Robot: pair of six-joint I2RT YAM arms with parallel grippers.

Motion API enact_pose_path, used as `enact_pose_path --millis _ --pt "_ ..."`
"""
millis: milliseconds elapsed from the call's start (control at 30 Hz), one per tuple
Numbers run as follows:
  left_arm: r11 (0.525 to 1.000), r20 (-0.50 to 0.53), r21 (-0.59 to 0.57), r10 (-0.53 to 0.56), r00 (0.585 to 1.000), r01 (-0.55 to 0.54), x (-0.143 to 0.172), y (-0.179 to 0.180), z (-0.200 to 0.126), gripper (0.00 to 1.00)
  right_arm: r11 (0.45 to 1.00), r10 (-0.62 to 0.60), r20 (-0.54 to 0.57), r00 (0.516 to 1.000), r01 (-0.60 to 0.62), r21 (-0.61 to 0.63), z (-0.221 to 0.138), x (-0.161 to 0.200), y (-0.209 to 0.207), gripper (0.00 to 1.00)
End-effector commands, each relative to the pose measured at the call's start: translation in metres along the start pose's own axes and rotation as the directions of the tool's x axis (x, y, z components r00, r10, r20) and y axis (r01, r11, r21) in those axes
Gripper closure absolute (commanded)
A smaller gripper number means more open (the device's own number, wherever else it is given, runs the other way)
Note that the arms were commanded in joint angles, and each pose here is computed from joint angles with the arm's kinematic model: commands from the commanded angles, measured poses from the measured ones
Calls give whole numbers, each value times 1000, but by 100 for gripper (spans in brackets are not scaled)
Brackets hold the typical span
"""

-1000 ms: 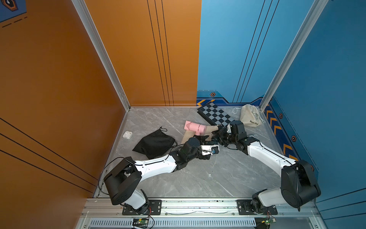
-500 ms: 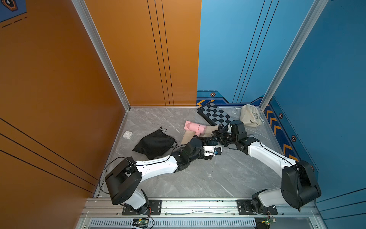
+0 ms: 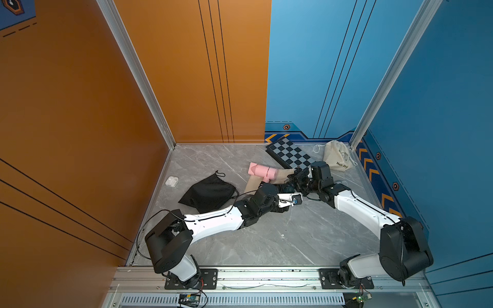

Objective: Pack away hair dryers
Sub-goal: Fold the hair dryer.

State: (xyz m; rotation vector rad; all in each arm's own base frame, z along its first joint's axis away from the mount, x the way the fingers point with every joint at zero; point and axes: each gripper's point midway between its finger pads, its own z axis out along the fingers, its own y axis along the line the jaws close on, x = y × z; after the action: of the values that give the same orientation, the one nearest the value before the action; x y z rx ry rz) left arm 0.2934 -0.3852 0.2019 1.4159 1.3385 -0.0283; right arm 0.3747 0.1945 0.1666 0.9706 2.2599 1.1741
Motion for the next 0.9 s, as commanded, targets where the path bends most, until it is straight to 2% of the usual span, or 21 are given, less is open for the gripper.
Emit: enact_pose_path --millis 0,67,167,233,267,367,467,567,633,733,800,867 --pt "992 -16 -72 -105 994 104 0 23 3 58 989 -54 -76 996 43 -142 -21 22 48 66" --pt "986 -16 -83 -147 989 145 3 28 2 63 986 -71 -64 995 61 -153 -24 20 52 54" --pt "967 6 -96 -237 972 236 5 42 -3 65 984 -86 -36 996 80 -159 -30 16 52 40" --pt "944 30 -103 -311 950 312 6 54 -8 69 982 -92 -24 995 87 -166 -34 14 54 33" --pt "931 66 -117 -340 938 346 -2 70 -12 70 982 -93 -23 995 88 -166 -34 14 53 31" --pt "898 93 -117 -415 905 424 2 85 -18 70 981 -94 -11 995 91 -170 -38 12 53 26" --pt "855 119 -133 -488 865 501 8 103 -25 70 982 -114 0 993 113 -151 -42 12 45 25" --pt "801 132 -134 -570 811 584 17 121 -31 69 982 -154 29 988 157 -105 -47 6 27 25" --pt "769 140 -118 -614 777 629 18 129 -36 69 968 -235 72 969 240 -74 -52 -4 17 25" --pt "723 148 -83 -671 726 685 19 139 -44 69 892 -452 107 886 450 41 -60 -19 10 25" --pt "691 152 -50 -708 690 721 19 144 -51 69 795 -606 113 787 598 98 -64 -22 14 25" --pt "664 153 -11 -738 657 748 19 147 -60 69 708 -706 113 699 695 123 -65 -21 17 25"
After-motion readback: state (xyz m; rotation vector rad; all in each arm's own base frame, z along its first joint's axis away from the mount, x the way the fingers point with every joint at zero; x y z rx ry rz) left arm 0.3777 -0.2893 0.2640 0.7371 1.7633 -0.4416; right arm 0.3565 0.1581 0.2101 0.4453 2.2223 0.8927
